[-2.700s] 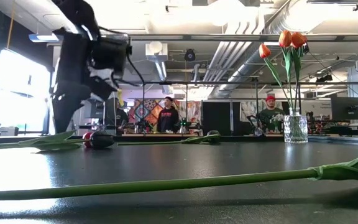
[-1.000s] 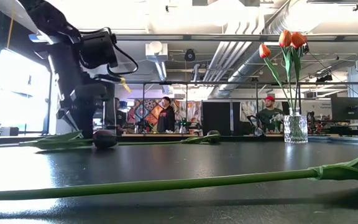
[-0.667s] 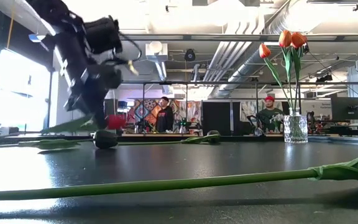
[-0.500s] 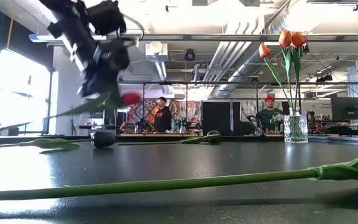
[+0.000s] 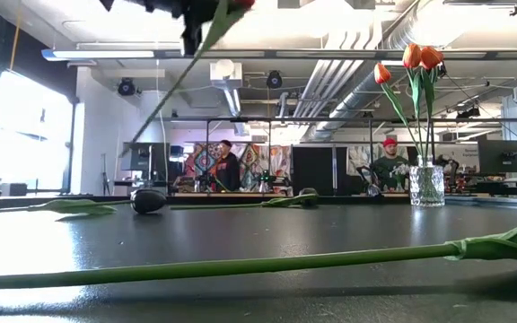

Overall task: Sort flowers into vase by color
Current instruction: Put the red tulip into the violet flower vase

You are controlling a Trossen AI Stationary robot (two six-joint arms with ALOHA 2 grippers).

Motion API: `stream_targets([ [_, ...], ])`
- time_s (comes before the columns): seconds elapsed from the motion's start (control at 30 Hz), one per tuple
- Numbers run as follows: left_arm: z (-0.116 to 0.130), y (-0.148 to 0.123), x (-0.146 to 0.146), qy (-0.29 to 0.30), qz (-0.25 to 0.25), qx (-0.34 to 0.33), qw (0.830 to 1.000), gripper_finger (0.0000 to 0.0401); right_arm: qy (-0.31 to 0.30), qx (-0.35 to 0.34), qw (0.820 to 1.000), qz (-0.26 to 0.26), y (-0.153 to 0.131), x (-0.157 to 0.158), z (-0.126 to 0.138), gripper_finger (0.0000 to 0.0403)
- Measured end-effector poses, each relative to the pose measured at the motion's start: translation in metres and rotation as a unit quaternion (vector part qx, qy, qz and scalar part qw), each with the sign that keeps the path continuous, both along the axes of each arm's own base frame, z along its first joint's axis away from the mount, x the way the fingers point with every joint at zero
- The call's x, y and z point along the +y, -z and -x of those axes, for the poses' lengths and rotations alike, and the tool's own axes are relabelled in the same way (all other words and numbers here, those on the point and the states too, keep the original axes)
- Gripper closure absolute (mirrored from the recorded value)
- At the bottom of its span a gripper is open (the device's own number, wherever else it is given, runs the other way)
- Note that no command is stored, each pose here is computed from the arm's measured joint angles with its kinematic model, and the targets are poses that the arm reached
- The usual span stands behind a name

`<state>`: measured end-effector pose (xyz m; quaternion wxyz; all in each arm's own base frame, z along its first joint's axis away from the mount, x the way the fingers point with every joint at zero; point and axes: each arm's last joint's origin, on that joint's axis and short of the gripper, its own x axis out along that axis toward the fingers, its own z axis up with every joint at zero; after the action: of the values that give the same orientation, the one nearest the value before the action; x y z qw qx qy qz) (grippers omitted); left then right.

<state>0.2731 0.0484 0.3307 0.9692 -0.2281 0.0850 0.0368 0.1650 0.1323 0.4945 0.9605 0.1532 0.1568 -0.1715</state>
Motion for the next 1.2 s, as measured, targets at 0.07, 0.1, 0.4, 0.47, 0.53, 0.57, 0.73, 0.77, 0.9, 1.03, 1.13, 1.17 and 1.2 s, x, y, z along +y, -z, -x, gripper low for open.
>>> stream_targets([
  [0.07, -0.004, -0.012, -0.001, 0.002, -0.003, -0.063, 0.998, 0.0398, 0.007, -0.002, 1.0, 0.007, 0.0, 0.0, -0.001, 0.0328],
  [0.1, -0.007, -0.018, -0.002, 0.004, -0.005, -0.097, 0.995, 0.0398, 0.014, -0.004, 1.0, 0.014, 0.001, 0.0, -0.002, 0.0321],
  [0.4, -0.055, -0.058, -0.017, 0.065, -0.022, -0.227, 0.971, 0.0398, 0.044, 0.019, 0.998, 0.031, 0.005, -0.012, -0.025, 0.0222],
  [0.47, -0.071, -0.064, -0.022, 0.073, -0.03, -0.232, 0.969, 0.0398, 0.031, 0.033, 0.999, 0.029, 0.007, -0.015, -0.032, 0.02],
  [0.53, -0.085, -0.072, -0.025, 0.079, -0.041, -0.242, 0.966, 0.0398, 0.022, 0.041, 0.998, 0.034, 0.007, -0.017, -0.039, 0.0183],
  [0.57, -0.091, -0.076, -0.026, 0.081, -0.045, -0.249, 0.964, 0.0398, 0.017, 0.045, 0.998, 0.039, 0.008, -0.017, -0.042, 0.0177],
  [0.73, -0.119, -0.092, -0.029, 0.117, -0.053, -0.274, 0.953, 0.0398, 0.03, 0.06, 0.996, 0.059, 0.013, -0.022, -0.056, 0.0167],
  [0.77, -0.123, -0.093, -0.029, 0.126, -0.054, -0.275, 0.952, 0.0398, 0.032, 0.062, 0.996, 0.06, 0.014, -0.023, -0.057, 0.0167],
  [0.9, -0.136, -0.098, -0.032, 0.157, -0.054, -0.283, 0.945, 0.0398, 0.039, 0.053, 0.996, 0.056, 0.012, -0.025, -0.061, 0.0167],
  [1.03, -0.143, -0.096, -0.035, 0.175, -0.054, -0.282, 0.942, 0.0398, 0.037, 0.041, 0.997, 0.053, 0.01, -0.025, -0.063, 0.0178],
  [1.13, -0.145, -0.094, -0.036, 0.175, -0.062, -0.283, 0.941, 0.0398, 0.026, 0.037, 0.998, 0.044, 0.009, -0.025, -0.065, 0.0206],
  [1.17, -0.146, -0.094, -0.036, 0.176, -0.059, -0.281, 0.942, 0.0398, 0.022, 0.038, 0.998, 0.04, 0.009, -0.025, -0.066, 0.0219],
  [1.2, -0.146, -0.093, -0.036, 0.176, -0.055, -0.279, 0.942, 0.0398, 0.019, 0.039, 0.998, 0.038, 0.009, -0.025, -0.067, 0.0232],
])
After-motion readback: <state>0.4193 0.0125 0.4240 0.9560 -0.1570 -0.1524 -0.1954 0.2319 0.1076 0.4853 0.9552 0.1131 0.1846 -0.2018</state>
